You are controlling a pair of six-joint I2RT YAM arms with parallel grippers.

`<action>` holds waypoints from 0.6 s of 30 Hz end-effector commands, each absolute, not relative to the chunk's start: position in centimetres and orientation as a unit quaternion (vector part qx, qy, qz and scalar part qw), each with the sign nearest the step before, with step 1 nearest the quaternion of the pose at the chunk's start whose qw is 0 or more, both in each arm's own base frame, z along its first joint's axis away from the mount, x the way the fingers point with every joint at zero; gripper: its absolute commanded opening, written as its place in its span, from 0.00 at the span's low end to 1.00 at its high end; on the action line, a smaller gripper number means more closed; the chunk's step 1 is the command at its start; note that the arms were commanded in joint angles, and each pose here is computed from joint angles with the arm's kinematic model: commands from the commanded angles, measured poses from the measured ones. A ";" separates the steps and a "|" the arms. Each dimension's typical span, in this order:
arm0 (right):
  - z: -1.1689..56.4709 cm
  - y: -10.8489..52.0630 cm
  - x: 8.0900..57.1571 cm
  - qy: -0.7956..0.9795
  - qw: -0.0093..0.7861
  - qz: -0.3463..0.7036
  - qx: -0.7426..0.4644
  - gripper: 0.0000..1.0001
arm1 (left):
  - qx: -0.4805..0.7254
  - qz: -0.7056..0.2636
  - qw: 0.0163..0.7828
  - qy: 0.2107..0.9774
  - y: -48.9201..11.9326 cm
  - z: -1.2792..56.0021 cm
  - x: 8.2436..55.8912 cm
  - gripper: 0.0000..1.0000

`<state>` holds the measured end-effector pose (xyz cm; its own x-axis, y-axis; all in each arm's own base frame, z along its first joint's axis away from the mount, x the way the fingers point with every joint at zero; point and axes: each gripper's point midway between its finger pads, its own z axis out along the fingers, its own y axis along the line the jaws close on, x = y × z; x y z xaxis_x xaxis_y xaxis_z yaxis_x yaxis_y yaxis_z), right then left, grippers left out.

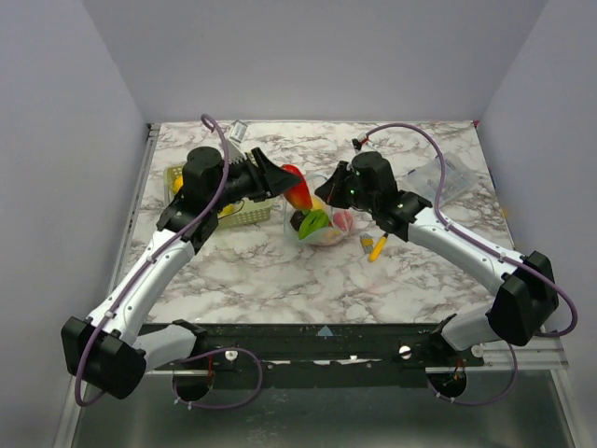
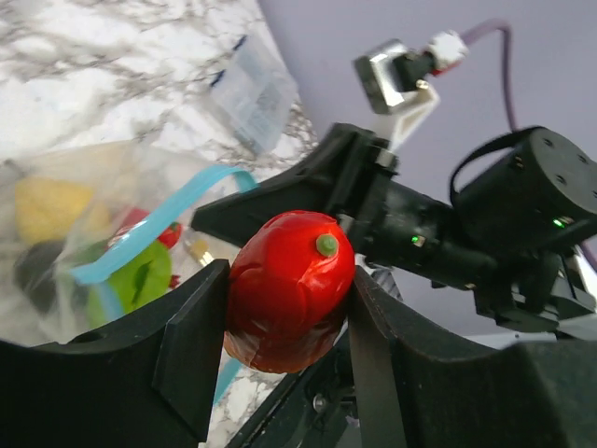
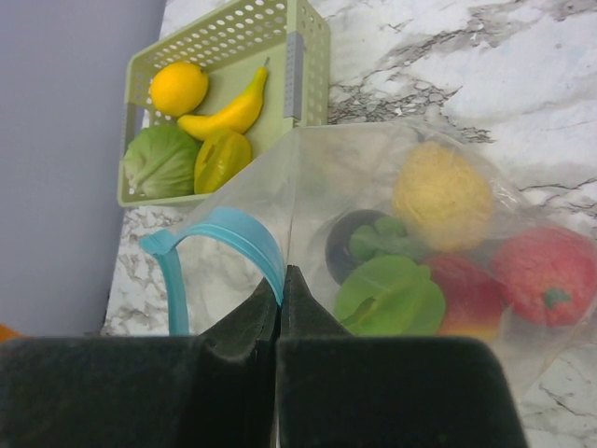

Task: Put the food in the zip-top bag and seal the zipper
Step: Place the fake fruit in the zipper food storage bag.

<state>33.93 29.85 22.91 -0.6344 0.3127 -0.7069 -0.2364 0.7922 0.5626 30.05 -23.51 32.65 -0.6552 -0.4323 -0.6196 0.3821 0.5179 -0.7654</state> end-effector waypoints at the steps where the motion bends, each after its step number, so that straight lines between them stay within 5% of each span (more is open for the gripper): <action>1: 24.6 31.0 33.8 0.829 0.419 0.369 0.039 0.00 | 0.077 -0.540 0.470 0.695 -25.8 36.8 29.2 0.04; 6: 26.2 29.5 34.4 0.821 0.439 0.353 0.089 0.00 | 0.083 -0.536 0.470 0.696 -26.6 35.4 29.6 0.06; 10: 27.8 29.0 34.2 0.810 0.444 0.367 0.111 0.00 | 0.085 -0.525 0.475 0.701 -26.9 34.3 29.7 0.23; 18: 29.5 29.1 34.3 0.793 0.429 0.412 0.132 0.00 | 0.077 -0.511 0.473 0.714 -26.9 33.1 30.2 0.87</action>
